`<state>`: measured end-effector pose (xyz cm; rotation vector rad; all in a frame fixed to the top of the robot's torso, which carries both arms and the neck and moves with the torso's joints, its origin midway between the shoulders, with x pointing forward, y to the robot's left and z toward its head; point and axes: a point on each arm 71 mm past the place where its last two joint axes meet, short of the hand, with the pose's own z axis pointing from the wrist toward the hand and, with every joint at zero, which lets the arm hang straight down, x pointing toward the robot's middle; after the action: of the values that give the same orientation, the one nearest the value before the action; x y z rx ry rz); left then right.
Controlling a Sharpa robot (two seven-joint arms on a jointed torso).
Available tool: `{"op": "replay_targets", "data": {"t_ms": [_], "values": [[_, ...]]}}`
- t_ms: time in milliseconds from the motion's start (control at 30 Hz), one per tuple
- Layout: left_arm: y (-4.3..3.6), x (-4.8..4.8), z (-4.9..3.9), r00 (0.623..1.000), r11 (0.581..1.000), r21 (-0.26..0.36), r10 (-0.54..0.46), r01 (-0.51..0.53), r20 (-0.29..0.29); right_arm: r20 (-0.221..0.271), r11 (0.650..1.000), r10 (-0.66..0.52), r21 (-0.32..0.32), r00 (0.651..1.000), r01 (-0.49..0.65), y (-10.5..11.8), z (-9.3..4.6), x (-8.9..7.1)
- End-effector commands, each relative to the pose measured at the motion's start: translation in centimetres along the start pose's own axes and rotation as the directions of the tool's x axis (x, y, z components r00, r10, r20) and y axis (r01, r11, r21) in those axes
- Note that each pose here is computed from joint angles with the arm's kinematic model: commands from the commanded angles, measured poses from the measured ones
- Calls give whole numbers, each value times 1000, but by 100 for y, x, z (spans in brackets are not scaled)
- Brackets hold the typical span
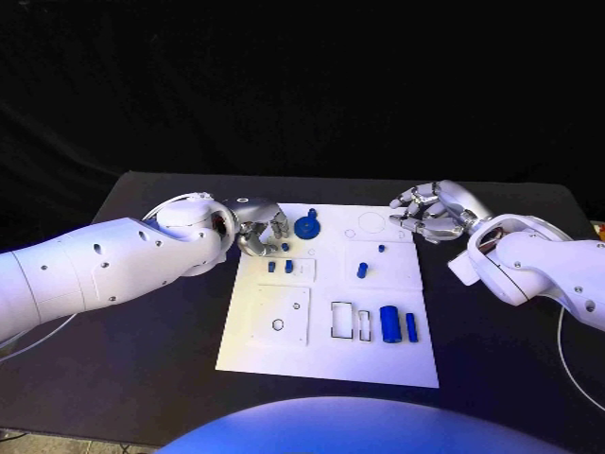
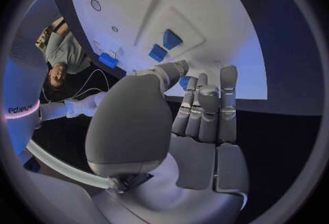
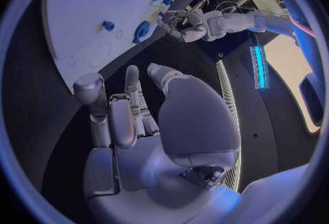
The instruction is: Assemble the parts on the task board
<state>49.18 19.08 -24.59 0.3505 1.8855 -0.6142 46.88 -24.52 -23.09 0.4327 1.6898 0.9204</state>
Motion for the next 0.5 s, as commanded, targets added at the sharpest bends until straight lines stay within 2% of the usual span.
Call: {"op": "replay_targets", "data": {"t_ms": [33,67,233,367,500], "values": [[54,-80,-50,992,993,-20,-112,113,51,-18,999,-30,-14,999,30,6,2,13],[103,-113,-86,983,984,-33,-171,173,60,-22,999,-38,-14,999,38,3,4,14],[253,-191,-212,935,935,-64,-342,348,92,-35,997,-74,-21,997,73,-3,3,12],[316,-237,-296,898,901,-58,-419,429,132,-39,994,-103,-29,994,102,-5,-3,6],[329,-293,-387,865,877,-26,-468,480,182,-52,980,-191,-61,980,188,14,-6,19]]}}
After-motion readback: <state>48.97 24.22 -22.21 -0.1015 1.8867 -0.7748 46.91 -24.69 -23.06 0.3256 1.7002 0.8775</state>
